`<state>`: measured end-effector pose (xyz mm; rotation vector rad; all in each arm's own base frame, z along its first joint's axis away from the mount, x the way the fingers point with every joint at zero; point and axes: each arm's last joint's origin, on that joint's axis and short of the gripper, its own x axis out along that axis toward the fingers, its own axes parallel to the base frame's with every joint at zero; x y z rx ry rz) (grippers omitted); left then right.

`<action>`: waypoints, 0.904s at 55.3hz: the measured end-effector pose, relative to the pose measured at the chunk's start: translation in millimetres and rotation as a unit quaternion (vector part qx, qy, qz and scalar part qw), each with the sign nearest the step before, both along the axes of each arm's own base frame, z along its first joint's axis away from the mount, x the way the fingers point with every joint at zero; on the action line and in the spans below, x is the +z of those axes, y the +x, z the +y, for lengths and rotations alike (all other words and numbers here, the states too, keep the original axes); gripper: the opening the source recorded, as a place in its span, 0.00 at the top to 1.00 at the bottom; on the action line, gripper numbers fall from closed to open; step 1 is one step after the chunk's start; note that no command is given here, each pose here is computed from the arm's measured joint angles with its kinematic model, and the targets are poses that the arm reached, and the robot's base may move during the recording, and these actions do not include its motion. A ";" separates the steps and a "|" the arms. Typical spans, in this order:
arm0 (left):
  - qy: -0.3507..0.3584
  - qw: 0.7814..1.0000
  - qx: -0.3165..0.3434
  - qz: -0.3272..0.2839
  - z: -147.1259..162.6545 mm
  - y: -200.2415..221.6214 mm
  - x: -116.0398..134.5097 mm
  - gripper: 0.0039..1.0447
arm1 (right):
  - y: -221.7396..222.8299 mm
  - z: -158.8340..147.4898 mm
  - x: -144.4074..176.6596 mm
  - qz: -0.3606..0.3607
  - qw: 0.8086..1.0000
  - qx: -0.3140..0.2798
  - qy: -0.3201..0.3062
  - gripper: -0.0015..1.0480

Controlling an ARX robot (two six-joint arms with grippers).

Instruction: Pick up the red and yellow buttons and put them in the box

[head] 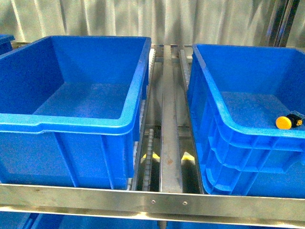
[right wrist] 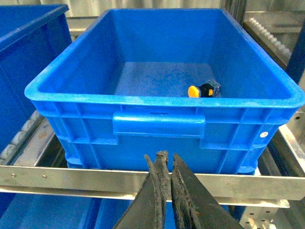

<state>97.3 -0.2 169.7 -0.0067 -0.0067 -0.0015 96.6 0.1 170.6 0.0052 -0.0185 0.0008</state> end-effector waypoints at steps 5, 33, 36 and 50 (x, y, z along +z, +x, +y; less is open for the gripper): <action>0.000 1.000 0.000 0.000 0.0 0.0 0.0 0.07 | 0.0 0.0 0.0 0.000 1.000 0.000 0.000 0.81; 0.000 1.000 0.000 0.000 0.0 0.0 0.0 0.07 | 0.0 0.0 0.0 0.000 1.000 0.000 0.000 0.05; 0.000 1.000 0.000 0.000 0.0 0.0 0.0 0.07 | 0.0 0.0 0.0 0.000 1.000 0.000 0.000 0.06; 0.000 1.000 0.000 0.000 0.0 0.0 0.0 0.07 | 0.0 0.0 0.0 0.000 1.000 0.000 0.000 0.06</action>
